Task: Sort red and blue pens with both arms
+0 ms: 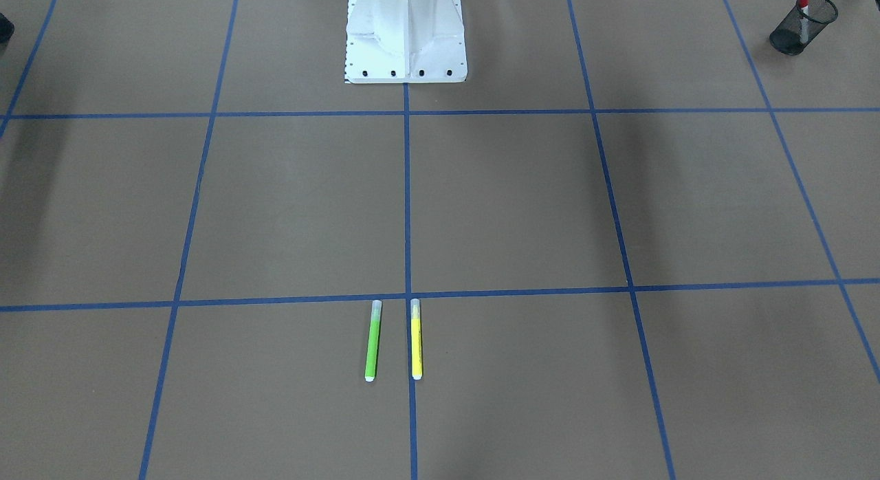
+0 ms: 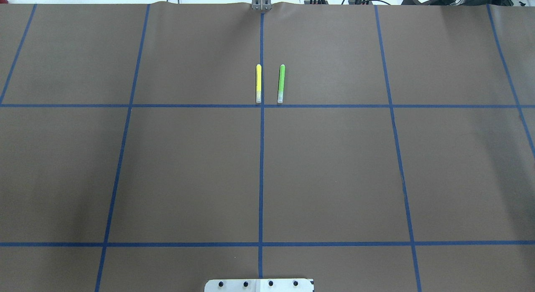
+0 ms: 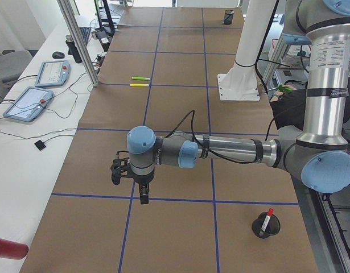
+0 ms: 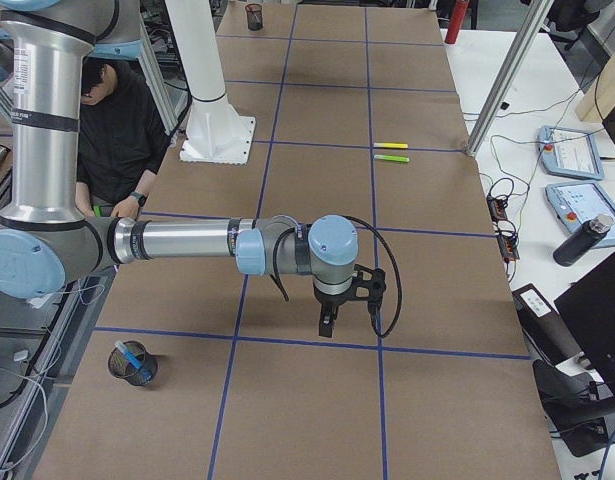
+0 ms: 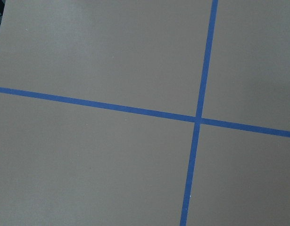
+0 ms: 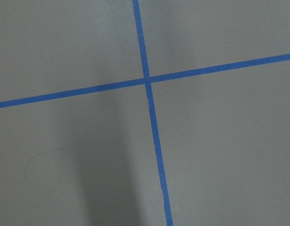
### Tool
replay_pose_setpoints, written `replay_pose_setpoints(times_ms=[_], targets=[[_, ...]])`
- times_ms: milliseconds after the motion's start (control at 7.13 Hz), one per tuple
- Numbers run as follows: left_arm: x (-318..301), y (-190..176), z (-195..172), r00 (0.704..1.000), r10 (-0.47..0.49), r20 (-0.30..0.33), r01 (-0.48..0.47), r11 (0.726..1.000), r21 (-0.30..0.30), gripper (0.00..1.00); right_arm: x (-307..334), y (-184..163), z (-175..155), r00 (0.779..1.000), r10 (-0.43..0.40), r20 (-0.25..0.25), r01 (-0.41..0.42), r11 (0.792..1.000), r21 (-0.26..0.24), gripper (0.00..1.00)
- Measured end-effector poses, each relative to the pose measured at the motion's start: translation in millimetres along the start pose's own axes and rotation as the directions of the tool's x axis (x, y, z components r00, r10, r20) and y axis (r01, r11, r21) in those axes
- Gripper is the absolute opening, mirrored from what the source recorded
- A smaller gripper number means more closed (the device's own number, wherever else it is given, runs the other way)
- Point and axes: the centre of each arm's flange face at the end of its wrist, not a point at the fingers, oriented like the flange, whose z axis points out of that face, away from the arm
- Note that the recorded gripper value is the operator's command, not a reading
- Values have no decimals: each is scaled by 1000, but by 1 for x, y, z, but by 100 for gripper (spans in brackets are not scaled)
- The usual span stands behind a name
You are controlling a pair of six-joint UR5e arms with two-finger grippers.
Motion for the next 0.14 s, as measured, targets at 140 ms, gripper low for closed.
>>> replay_pose_setpoints(times_ms=[140], targets=[[0,0,0,1000,1,0,-1,1000,-1,100,0,0,0,1000,0,0,0,1000,0,100]])
